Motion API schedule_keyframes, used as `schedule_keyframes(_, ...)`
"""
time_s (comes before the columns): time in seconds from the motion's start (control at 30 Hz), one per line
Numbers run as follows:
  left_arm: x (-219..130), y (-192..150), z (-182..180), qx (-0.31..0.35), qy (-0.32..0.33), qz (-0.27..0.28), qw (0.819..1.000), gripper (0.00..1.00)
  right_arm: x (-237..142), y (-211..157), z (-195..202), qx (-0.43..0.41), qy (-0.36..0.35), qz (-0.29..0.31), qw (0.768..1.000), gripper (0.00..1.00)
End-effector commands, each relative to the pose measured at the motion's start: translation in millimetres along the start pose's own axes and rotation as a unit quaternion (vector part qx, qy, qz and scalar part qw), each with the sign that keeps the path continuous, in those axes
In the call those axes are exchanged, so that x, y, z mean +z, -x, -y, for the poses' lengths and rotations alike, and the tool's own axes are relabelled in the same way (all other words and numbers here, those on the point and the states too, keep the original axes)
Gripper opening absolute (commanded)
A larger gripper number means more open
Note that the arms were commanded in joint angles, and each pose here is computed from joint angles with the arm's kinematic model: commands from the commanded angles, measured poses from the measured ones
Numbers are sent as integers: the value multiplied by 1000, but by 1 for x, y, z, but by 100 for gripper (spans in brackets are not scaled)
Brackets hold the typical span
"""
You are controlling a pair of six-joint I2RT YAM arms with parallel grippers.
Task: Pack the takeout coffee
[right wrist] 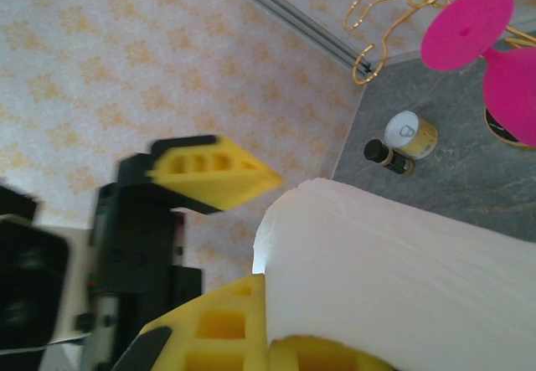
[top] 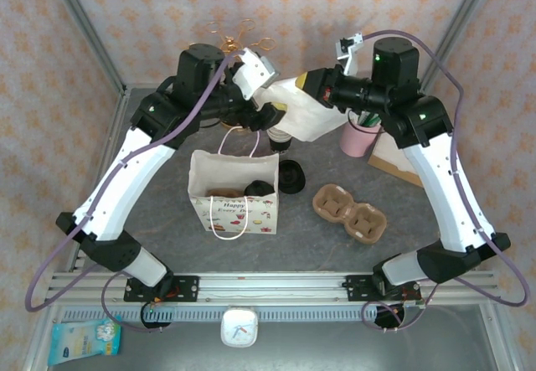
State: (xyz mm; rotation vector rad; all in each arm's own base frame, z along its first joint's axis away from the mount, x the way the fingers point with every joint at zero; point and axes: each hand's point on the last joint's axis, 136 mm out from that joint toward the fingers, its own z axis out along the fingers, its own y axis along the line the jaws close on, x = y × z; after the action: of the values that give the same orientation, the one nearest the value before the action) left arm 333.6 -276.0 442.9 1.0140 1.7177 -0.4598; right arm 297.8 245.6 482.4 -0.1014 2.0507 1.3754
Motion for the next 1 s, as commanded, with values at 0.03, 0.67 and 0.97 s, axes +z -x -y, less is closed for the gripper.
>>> schedule_keyframes(0.03, 8, -4, 4, 8, -21, -14, 1000, 75, -9, 0, -24, -32, 33, -5, 999, 0)
schedule_keyframes(0.67, -4, -3, -2, -42, -28, 36, 998, 14, -15, 4, -26, -35, 38, 19, 998, 0)
schedule_keyframes(0.97, -12, 11, -20, -89, 4, 78, 993, 0, -17, -1, -33, -33, 69, 22, 997, 2)
